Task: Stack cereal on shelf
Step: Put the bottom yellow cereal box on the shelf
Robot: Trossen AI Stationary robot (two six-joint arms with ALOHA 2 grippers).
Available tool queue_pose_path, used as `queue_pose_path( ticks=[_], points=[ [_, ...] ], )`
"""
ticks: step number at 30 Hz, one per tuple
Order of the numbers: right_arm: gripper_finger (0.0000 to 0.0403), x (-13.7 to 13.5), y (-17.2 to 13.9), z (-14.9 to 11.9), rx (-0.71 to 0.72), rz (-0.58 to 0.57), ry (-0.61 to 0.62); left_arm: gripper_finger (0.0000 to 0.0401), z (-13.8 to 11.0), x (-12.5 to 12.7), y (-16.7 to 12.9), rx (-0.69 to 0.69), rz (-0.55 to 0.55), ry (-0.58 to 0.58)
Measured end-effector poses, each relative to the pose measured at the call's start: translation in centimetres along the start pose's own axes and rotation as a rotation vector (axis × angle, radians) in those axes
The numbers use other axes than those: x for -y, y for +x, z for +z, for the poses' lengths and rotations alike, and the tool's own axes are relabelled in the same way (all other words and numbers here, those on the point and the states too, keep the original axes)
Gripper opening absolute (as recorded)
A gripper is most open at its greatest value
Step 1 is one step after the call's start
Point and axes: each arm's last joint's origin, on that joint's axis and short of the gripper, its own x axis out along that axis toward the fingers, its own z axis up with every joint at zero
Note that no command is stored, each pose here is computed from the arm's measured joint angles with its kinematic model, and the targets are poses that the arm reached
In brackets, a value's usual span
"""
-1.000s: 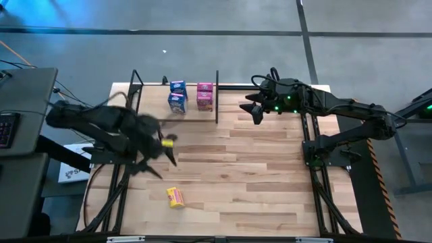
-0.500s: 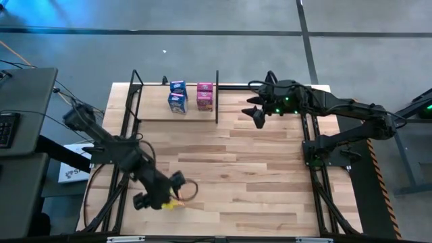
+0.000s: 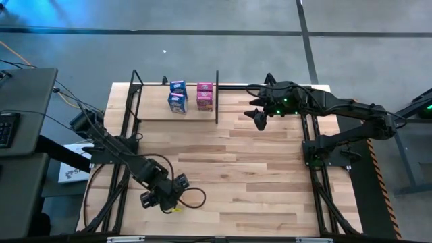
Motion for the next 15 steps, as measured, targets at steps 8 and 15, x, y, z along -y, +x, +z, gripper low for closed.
queue_pose_path(
  ticks=[8, 15],
  points=[
    [0.025, 0.1, 0.0, 0.0, 0.005, -0.018, -0.015, 0.0317, -0.8, -0.1, 1.8, 0.046, 0.02, 0.023],
    [0.025, 0.1, 0.0, 0.0, 0.005, -0.018, -0.028, 0.0308, -0.8, -0.7, 1.9, 0.069, 0.049, 0.052]
  ],
)
